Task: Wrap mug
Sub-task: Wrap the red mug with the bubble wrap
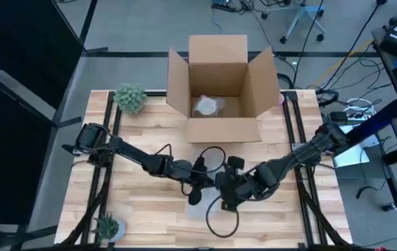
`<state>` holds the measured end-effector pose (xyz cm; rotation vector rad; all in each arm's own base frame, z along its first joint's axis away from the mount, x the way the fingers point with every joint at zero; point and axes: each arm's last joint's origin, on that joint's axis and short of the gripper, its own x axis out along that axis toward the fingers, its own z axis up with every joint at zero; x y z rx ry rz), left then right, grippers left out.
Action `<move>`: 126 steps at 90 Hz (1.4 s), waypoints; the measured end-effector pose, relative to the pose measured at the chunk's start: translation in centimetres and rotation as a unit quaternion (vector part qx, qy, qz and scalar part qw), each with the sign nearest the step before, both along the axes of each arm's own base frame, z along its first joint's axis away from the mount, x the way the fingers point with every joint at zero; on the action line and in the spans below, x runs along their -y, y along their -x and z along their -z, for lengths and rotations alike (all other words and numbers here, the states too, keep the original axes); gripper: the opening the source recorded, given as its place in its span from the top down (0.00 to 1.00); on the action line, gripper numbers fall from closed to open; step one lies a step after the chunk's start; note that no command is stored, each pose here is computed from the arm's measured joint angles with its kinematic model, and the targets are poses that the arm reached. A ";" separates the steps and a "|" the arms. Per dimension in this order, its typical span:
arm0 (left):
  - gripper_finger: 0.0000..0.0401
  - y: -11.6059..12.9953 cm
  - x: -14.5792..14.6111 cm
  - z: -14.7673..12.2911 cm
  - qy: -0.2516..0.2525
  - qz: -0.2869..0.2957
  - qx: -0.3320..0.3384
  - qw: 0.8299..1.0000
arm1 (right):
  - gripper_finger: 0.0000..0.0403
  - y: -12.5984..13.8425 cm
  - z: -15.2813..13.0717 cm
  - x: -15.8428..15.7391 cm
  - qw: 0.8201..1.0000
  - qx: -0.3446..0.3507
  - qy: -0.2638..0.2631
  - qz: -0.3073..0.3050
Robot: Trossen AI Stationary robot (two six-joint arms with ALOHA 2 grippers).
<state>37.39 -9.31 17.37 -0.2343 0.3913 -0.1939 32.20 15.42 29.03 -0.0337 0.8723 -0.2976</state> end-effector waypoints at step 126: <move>0.65 2.2 -0.5 -3.9 -0.031 0.072 -0.011 0.997 | 0.54 -1.4 6.7 1.9 0.996 -0.039 0.021 0.083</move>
